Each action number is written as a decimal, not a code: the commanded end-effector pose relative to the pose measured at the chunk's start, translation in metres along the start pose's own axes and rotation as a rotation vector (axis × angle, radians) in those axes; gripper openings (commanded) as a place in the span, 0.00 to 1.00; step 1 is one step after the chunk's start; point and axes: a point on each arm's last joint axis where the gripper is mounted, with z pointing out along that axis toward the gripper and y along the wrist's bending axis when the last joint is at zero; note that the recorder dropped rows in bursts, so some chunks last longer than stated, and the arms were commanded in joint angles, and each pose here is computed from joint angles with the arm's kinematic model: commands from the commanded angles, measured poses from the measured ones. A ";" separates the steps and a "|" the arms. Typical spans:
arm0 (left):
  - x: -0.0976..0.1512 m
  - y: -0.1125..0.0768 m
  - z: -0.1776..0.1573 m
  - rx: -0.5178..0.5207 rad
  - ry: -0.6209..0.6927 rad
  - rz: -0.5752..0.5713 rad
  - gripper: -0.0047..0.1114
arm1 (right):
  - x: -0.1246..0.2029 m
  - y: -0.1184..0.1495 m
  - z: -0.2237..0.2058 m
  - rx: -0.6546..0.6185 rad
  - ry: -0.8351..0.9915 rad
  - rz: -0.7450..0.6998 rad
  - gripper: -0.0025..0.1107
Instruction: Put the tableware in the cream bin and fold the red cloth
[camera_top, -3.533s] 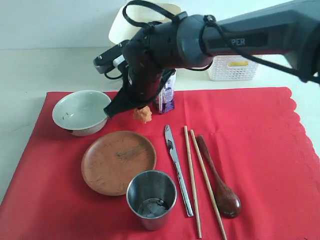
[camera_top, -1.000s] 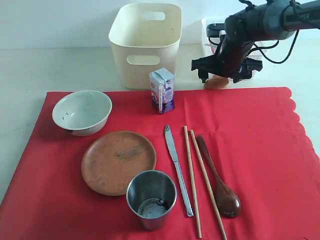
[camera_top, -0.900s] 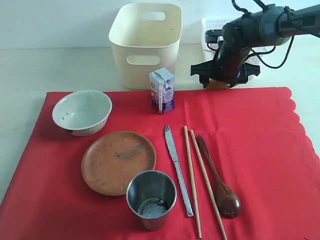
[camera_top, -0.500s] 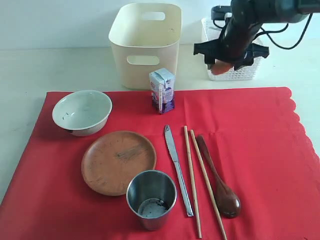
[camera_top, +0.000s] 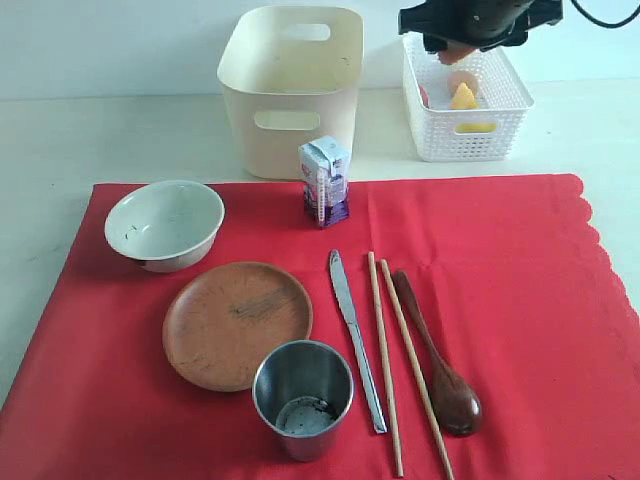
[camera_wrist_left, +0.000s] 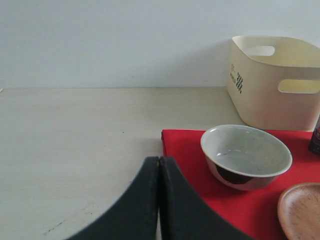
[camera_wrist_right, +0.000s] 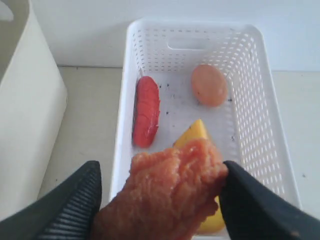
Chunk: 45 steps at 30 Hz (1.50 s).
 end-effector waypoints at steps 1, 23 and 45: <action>-0.001 0.000 0.000 -0.002 -0.007 0.001 0.05 | 0.003 -0.010 0.028 0.015 -0.009 0.025 0.02; -0.001 0.000 0.000 -0.002 -0.007 0.001 0.05 | 0.016 -0.009 0.043 0.029 0.052 0.092 0.74; -0.001 0.000 0.000 -0.002 -0.007 0.001 0.05 | -0.016 -0.028 -0.066 0.094 0.170 0.086 0.20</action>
